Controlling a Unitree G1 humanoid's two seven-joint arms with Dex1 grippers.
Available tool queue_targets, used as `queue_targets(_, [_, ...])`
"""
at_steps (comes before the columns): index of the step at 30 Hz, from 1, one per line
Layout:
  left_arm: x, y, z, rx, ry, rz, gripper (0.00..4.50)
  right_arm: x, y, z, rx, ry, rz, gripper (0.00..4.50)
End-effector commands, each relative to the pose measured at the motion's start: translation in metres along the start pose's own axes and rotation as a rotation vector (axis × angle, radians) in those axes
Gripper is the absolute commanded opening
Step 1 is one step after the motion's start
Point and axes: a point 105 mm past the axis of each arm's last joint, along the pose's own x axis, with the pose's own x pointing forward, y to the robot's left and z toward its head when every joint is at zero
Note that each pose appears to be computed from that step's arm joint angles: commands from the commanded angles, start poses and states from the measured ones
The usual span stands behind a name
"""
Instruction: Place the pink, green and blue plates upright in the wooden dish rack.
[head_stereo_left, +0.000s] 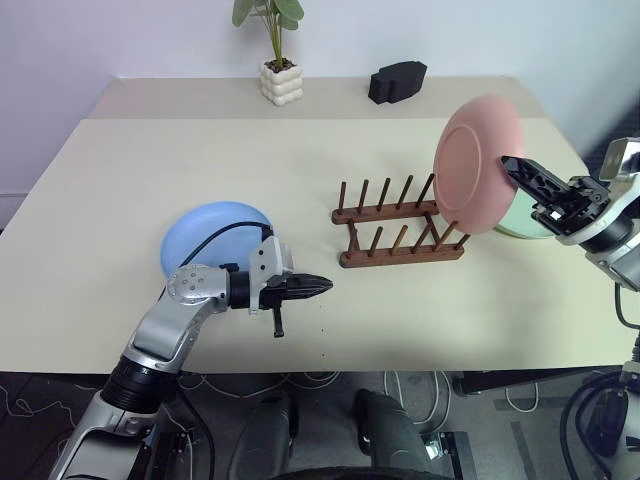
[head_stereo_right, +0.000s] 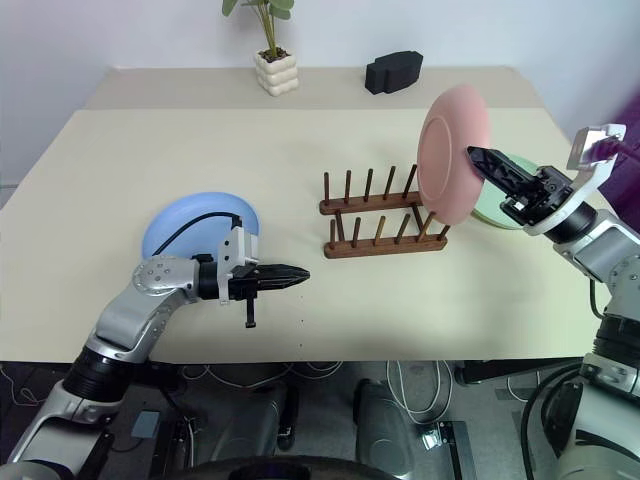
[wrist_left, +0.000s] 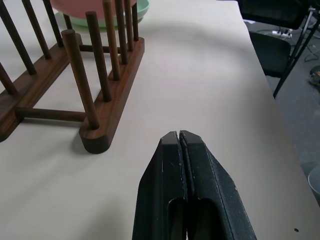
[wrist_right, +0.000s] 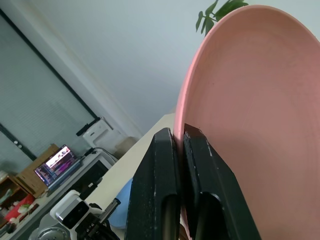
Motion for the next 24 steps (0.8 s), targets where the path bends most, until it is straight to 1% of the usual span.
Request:
queue_targets(1, [0.000,0.002,0.009,0.044,-0.020,0.004,0.00,-0.004,0.001,0.007,-0.020,-0.046,0.001,1.01])
queue_targets(3, [0.000,0.002,0.008,0.043,-0.019,0.004,0.00,-0.004,0.000,0.008,-0.028,-0.056,-0.008,1.95])
queue_targets(4, [0.000,0.002,0.007,0.042,-0.019,0.004,0.00,-0.004,-0.003,0.010,-0.058,-0.062,-0.039,2.35])
queue_targets(6, [-0.001,0.002,0.007,0.042,-0.018,0.005,0.00,-0.005,-0.009,0.015,-0.132,-0.068,-0.097,3.36])
queue_targets(11, [-0.002,0.001,0.006,0.043,-0.018,0.008,0.00,-0.015,-0.009,0.036,-0.325,-0.123,-0.201,3.36])
queue_targets(14, [-0.002,0.000,0.005,0.037,-0.021,0.008,0.00,-0.039,-0.010,0.054,-0.486,-0.137,-0.333,3.36])
queue_targets(16, [-0.001,-0.001,0.006,0.036,-0.022,0.006,0.00,-0.056,-0.011,0.060,-0.563,-0.120,-0.413,3.36])
queue_targets(19, [0.000,-0.001,0.008,0.041,-0.024,0.002,0.00,-0.074,-0.022,0.055,-0.661,-0.015,-0.521,3.36])
queue_targets(22, [0.002,0.002,0.013,0.052,-0.043,-0.008,0.00,-0.092,-0.048,0.030,-0.776,0.232,-0.637,3.36])
queue_targets(23, [0.002,0.002,0.016,0.054,-0.054,-0.012,0.00,-0.095,-0.056,0.023,-0.805,0.292,-0.655,3.36])
queue_targets(24, [0.003,0.003,0.017,0.055,-0.061,-0.015,0.00,-0.096,-0.060,0.019,-0.822,0.324,-0.662,3.36])
